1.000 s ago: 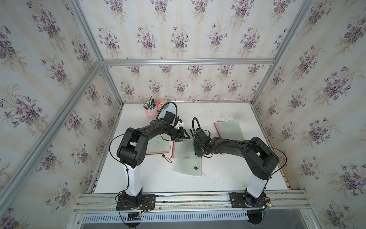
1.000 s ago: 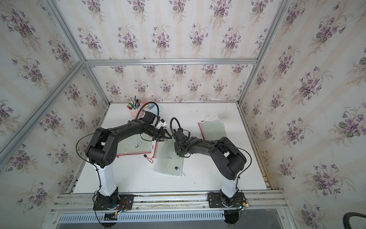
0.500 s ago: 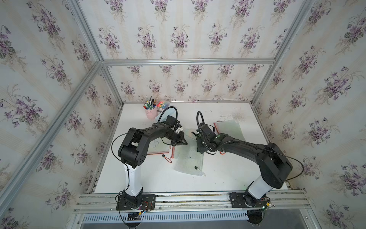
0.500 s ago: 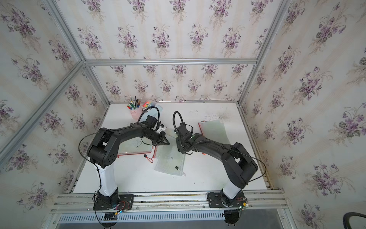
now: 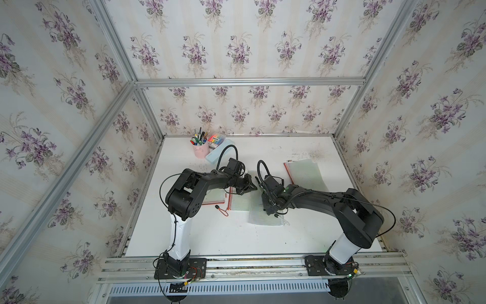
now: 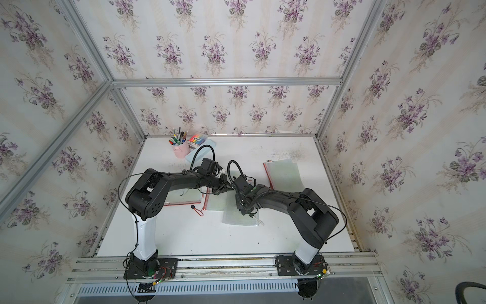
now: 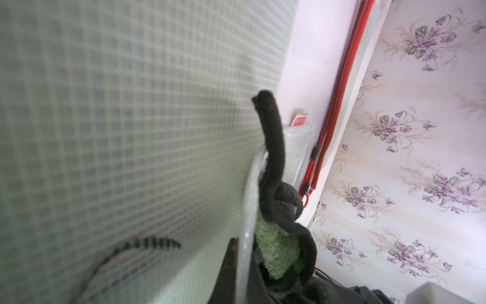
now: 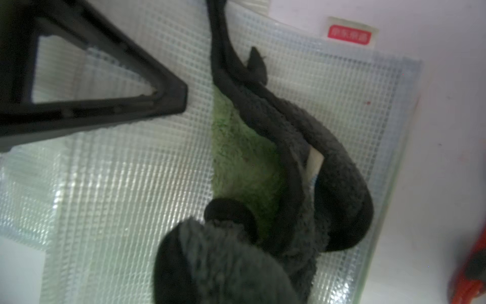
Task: Wipe the document bag
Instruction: Wipe the dirt from the document bag.
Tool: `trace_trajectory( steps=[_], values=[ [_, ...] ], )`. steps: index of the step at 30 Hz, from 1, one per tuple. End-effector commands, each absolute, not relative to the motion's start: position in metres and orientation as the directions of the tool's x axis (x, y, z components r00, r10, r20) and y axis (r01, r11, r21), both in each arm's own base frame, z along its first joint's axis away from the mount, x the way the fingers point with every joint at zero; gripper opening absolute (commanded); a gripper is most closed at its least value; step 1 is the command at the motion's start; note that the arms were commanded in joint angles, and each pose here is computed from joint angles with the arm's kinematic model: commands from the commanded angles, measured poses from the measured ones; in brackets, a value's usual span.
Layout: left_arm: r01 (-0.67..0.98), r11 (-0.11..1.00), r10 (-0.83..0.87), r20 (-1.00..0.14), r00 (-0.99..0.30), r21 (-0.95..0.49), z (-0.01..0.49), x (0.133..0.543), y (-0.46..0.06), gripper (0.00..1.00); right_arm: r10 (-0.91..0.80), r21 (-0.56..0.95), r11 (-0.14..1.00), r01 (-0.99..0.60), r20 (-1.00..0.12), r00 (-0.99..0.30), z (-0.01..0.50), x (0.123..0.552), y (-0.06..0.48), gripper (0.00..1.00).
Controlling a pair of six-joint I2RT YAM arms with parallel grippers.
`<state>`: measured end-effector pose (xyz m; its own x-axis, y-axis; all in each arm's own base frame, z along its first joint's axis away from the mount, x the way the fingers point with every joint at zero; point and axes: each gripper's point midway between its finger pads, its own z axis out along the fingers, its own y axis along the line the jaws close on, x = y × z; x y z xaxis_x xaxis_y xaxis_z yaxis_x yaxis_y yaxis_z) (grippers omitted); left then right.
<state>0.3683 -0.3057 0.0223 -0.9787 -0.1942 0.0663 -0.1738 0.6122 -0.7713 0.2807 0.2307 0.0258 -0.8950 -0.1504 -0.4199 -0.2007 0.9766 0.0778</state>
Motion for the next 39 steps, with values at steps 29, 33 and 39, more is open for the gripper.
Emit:
trace_trajectory(
  steps=[29,33,39],
  values=[
    [-0.102,0.704,-0.12,0.024,-0.993,-0.703,0.006,0.355,-0.298,0.0,-0.275,0.063,0.931,-0.36,-0.53,-0.802,0.02,0.263,0.295,0.2],
    [-0.081,0.713,-0.098,0.016,-0.995,-0.696,0.006,0.354,-0.298,0.0,-0.132,0.015,0.988,-0.156,-0.452,-0.882,-0.003,0.275,0.227,0.19],
    [-0.056,0.736,-0.069,0.007,-0.998,-0.675,0.003,0.351,-0.294,0.0,-0.03,0.076,0.995,-0.071,-0.446,-0.894,0.008,0.288,0.212,0.19]
  ],
)
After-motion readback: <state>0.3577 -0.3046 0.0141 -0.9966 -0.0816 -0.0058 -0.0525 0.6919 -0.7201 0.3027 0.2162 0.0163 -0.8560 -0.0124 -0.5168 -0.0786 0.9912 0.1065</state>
